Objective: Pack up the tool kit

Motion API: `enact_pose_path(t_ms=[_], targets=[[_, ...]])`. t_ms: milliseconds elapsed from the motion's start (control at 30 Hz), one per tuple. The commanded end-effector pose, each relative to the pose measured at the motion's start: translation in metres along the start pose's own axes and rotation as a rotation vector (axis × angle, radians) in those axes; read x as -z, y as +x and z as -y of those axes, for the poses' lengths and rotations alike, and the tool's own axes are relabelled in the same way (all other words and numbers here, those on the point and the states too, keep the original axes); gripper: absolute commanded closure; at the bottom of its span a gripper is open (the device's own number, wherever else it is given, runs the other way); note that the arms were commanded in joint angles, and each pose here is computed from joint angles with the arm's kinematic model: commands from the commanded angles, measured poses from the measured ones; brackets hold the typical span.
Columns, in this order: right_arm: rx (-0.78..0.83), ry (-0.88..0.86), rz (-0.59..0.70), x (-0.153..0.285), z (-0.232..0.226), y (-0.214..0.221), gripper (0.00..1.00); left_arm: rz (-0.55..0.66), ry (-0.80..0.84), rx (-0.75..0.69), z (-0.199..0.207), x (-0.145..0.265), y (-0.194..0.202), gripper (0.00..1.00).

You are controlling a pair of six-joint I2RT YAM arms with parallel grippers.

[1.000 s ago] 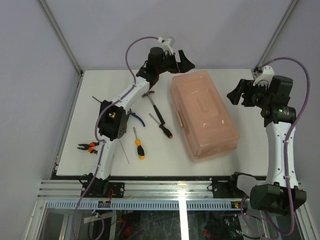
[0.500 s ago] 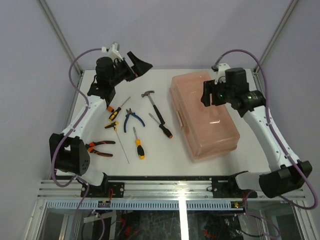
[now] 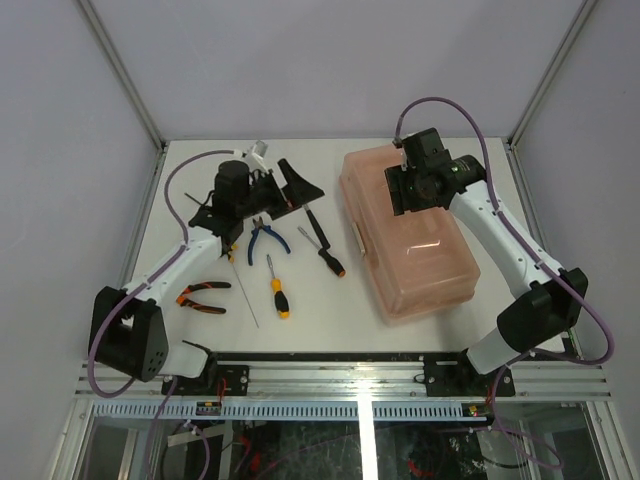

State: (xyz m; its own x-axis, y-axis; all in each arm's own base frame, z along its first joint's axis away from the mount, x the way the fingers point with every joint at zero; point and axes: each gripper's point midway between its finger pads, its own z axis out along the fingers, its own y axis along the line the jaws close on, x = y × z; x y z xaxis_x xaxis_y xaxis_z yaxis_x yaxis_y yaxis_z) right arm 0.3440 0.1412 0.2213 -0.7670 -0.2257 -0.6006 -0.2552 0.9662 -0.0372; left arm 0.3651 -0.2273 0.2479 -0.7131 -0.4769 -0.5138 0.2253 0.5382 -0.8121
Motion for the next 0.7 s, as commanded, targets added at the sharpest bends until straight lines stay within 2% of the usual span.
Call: enact_pose_path(t_ms=[0,133,300,433,667], targets=[[-0.041,0.054,-0.064,0.008,0.004,0.005,0.36,-0.109,0.084,0.047,0.025,-0.014,0.044,0.00],[-0.048,0.073,-0.133,0.009,0.005,0.017,0.39,-0.182,0.121,0.198,0.019,-0.026,0.075,0.00],[-0.061,0.072,-0.155,0.012,0.006,0.029,0.39,-0.219,0.207,0.251,0.009,-0.043,0.106,0.00],[-0.071,0.083,-0.188,0.011,0.007,0.044,0.39,-0.234,0.269,0.242,0.012,-0.058,0.114,0.00],[-0.092,0.087,-0.194,0.013,0.008,0.054,0.39,-0.233,0.319,0.349,0.009,-0.075,0.118,0.00]])
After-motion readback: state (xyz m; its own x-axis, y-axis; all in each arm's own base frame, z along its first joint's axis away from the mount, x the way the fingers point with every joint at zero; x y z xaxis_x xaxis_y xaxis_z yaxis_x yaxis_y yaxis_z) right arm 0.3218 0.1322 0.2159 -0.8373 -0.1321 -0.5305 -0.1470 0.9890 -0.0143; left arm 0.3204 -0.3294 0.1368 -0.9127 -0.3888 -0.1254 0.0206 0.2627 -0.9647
